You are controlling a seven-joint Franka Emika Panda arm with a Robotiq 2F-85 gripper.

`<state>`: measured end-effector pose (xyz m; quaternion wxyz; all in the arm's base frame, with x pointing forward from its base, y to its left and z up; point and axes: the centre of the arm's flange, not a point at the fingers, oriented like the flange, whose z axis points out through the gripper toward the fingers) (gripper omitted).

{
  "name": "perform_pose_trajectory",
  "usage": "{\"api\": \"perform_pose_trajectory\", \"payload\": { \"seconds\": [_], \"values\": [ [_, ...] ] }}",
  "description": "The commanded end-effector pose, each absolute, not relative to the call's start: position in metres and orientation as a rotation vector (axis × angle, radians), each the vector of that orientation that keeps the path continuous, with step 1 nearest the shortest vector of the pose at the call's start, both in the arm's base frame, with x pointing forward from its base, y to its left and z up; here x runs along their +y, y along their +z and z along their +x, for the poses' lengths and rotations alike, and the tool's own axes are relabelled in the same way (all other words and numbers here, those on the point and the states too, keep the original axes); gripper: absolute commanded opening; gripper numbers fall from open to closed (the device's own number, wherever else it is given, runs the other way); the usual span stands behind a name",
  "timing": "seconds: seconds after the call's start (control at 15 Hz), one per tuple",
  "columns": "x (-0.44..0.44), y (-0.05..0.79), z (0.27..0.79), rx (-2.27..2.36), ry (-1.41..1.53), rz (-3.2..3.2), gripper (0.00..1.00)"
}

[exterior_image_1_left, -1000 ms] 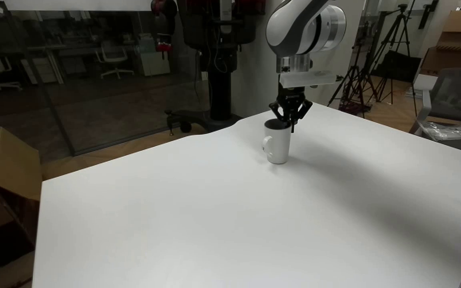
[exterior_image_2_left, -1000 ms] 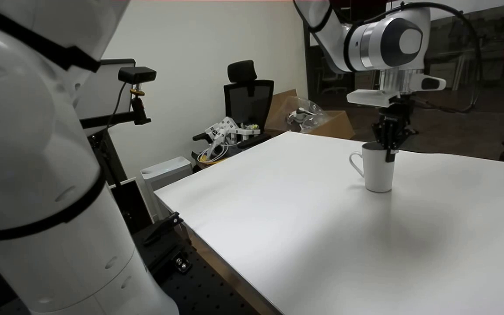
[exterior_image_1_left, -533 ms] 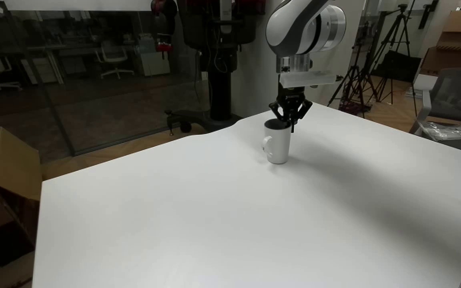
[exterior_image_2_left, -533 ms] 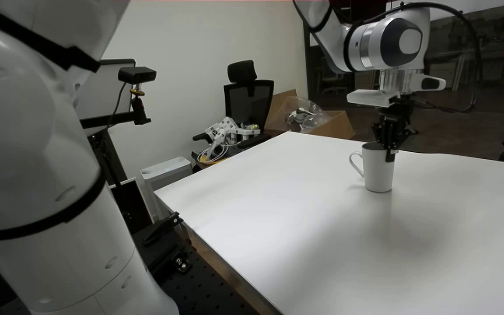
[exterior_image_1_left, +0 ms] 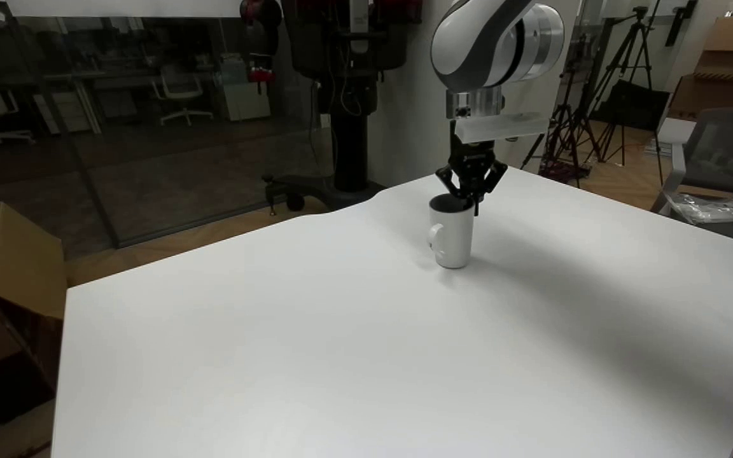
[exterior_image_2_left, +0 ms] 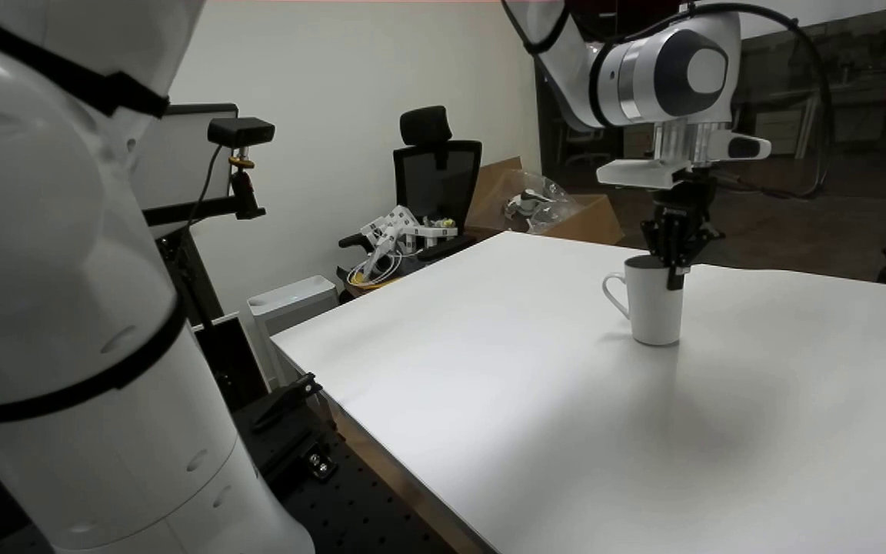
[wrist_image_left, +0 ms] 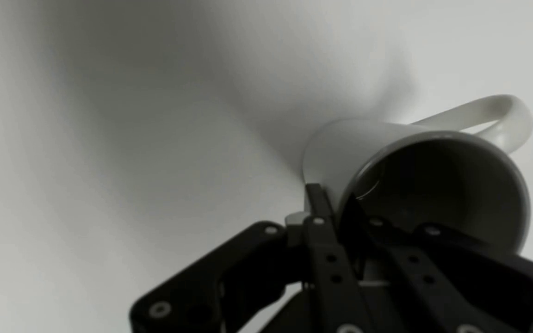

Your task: Move the mug to the center of the table

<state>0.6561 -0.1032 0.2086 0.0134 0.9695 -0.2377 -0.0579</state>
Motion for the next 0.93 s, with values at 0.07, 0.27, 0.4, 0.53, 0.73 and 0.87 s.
{"api": "perform_pose_trajectory", "payload": {
  "seconds": [0.07,0.27,0.4,0.53,0.73,0.87],
  "values": [
    [-0.094,0.239,0.590,-0.715,-0.181,3.015,0.02],
    [-0.084,0.240,0.567,-0.652,-0.113,3.050,0.02],
    [-0.075,0.237,0.558,-0.620,-0.069,3.080,0.02],
    [-0.066,0.233,0.551,-0.590,-0.059,3.108,0.02],
    [-0.054,0.229,0.543,-0.555,-0.046,3.146,0.02],
    [-0.049,0.225,0.540,-0.543,-0.048,3.166,0.02]
  ]
}}
